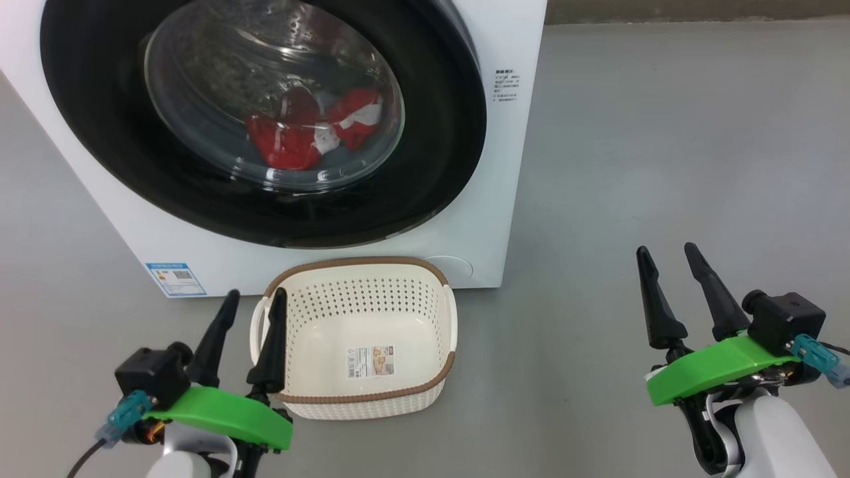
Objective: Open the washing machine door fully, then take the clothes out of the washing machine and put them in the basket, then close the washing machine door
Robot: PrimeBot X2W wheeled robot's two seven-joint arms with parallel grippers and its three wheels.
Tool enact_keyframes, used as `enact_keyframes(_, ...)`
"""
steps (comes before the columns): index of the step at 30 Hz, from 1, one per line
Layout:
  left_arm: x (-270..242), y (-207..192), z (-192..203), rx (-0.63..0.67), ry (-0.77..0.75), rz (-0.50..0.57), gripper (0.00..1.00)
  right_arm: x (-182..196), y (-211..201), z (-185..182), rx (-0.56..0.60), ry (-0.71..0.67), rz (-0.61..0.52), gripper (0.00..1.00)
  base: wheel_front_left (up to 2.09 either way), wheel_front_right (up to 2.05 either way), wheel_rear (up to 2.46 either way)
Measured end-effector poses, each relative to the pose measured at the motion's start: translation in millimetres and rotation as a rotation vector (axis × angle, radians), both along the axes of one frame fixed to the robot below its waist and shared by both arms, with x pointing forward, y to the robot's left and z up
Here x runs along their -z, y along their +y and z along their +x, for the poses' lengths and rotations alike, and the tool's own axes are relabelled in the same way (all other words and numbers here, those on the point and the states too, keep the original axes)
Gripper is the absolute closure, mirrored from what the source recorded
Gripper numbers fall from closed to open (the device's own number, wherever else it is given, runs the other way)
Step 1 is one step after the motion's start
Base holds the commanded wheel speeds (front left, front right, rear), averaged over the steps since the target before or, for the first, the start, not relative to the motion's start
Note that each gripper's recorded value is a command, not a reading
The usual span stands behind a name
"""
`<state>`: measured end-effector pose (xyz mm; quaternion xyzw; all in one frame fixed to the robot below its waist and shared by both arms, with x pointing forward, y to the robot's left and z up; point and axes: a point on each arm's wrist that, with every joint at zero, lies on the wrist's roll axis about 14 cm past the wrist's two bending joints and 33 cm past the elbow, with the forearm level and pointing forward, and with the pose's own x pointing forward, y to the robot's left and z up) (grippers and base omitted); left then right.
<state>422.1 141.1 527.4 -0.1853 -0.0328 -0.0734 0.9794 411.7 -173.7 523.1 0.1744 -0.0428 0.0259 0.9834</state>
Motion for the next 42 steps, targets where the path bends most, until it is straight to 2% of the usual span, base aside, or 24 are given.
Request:
enact_keyframes(20, -9.3, -6.6, 2.4, 0.017, -0.077, 0.218, 0.00, -16.5, 12.4, 3.1, -0.037, -0.081, -0.232, 0.00, 0.00, 0.00, 0.00)
enact_keyframes(37, -13.7, -6.9, 2.8, 0.015, -0.089, 0.219, 0.00, -17.9, 5.1, 4.0, -0.014, -0.084, -0.237, 0.00, 0.00, 0.00, 0.00)
enact_keyframes(38, -13.8, -6.7, 3.1, 0.015, -0.090, 0.219, 0.00, -17.2, 3.3, 4.6, -0.009, -0.081, -0.236, 0.08, 0.00, 0.00, 0.00)
enact_keyframes(39, -13.7, -6.4, 3.6, 0.014, -0.090, 0.218, 0.00, -16.2, 2.2, 5.5, -0.006, -0.078, -0.235, 0.27, 0.00, 0.00, 0.00)
enact_keyframes(40, -13.4, -6.1, 4.2, 0.014, -0.090, 0.218, 0.00, -15.5, 2.1, 6.8, -0.005, -0.076, -0.235, 0.59, 0.00, 0.00, 0.00)
enact_keyframes(41, -13.0, -5.7, 4.8, 0.012, -0.090, 0.215, 0.00, -15.8, 2.6, 8.9, -0.006, -0.077, -0.234, 0.98, 0.00, 0.00, 0.00)
enact_keyframes(42, -12.6, -5.4, 5.4, 0.012, -0.089, 0.214, 0.00, -17.3, 3.3, 11.7, -0.008, -0.081, -0.233, 1.00, 0.00, 0.00, 0.00)
